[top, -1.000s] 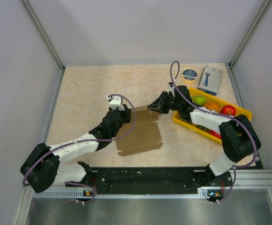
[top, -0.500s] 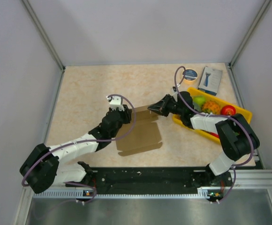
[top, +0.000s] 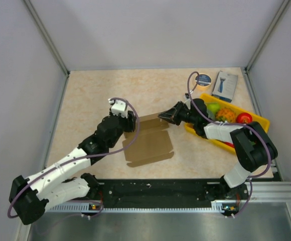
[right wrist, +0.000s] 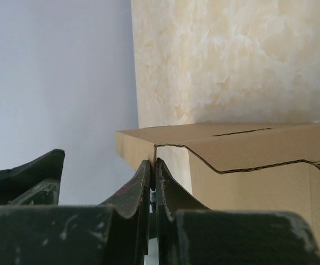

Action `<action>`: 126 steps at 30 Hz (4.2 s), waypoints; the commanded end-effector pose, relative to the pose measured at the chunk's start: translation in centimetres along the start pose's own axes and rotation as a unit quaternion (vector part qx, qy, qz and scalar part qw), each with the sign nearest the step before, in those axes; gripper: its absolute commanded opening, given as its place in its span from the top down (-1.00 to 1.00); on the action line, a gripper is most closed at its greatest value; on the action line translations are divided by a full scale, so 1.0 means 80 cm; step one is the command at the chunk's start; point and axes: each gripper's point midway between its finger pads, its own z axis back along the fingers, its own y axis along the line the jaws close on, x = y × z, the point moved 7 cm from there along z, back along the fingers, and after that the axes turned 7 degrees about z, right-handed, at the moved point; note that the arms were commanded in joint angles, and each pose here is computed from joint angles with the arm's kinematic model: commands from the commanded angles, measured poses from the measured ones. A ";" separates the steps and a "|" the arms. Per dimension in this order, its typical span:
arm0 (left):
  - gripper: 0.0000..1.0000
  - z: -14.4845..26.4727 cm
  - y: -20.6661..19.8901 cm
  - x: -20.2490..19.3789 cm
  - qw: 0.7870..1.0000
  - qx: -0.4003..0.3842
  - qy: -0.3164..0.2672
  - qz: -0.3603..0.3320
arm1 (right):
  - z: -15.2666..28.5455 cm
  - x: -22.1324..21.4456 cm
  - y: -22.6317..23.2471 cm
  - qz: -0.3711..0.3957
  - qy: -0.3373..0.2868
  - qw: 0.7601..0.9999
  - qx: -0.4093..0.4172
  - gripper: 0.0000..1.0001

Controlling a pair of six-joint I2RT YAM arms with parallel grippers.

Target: Fold the paper box

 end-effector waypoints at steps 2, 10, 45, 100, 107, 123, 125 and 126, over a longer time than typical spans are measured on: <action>-0.04 0.024 0.001 -0.008 0.991 0.069 0.016 -0.109 | -0.002 0.012 0.007 0.004 -0.010 1.000 -0.008 1.00; -0.03 0.003 -0.041 -0.033 0.916 0.039 0.021 -0.399 | -0.003 0.016 0.012 -0.018 -0.001 0.999 -0.035 1.00; -0.33 0.013 0.055 -0.149 0.943 0.329 -0.032 0.046 | 0.005 0.020 0.025 -0.031 -0.004 1.000 0.002 1.00; 1.00 0.026 0.047 -0.031 0.971 0.096 -0.169 0.142 | 0.142 -0.011 0.071 0.368 -0.069 0.926 -0.046 -0.29; 1.00 0.022 0.047 -0.034 0.967 0.092 -0.185 0.152 | 0.119 -0.003 0.070 0.358 -0.106 0.925 -0.075 0.03; 1.00 0.014 0.053 -0.047 0.966 0.110 -0.182 0.150 | 0.085 -0.007 0.059 0.364 -0.128 0.915 -0.117 0.52; 1.00 0.011 0.054 -0.050 0.966 0.116 -0.178 0.146 | 0.085 -0.009 0.059 0.364 -0.136 0.914 -0.119 0.56; 1.00 0.010 0.054 -0.051 0.966 0.118 -0.177 0.147 | 0.085 -0.011 0.060 0.371 -0.137 0.911 -0.120 0.59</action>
